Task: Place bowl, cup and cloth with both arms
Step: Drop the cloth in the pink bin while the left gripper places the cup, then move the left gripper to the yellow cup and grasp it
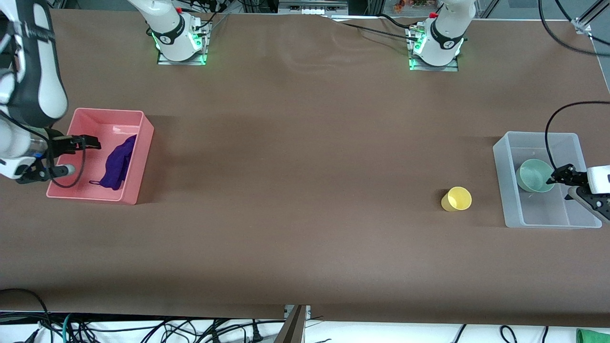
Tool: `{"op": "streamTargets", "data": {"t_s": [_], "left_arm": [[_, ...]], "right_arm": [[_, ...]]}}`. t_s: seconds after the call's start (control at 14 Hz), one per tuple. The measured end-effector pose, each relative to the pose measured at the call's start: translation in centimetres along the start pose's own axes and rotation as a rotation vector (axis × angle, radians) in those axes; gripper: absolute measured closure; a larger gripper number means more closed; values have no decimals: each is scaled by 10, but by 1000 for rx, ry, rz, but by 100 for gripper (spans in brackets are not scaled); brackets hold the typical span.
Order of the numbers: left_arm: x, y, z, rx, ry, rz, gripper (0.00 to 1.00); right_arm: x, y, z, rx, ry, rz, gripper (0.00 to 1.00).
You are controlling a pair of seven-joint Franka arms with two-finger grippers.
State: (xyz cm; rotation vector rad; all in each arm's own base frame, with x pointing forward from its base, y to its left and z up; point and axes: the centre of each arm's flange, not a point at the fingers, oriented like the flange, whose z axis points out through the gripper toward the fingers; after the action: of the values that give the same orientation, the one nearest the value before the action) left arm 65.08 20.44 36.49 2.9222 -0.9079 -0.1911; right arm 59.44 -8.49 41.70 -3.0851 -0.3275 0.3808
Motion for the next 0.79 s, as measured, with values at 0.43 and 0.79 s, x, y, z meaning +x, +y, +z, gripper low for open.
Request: {"op": "streamTargets", "data": {"t_s": [0.43, 0.79], "left_arm": [[83, 81, 68, -169, -47, -387, 0], [108, 92, 142, -246, -77, -566, 10]], "right_arm": [[-7, -134, -102, -27, 142, 34, 0], [-11, -157, -136, -28, 195, 89, 0]]}}
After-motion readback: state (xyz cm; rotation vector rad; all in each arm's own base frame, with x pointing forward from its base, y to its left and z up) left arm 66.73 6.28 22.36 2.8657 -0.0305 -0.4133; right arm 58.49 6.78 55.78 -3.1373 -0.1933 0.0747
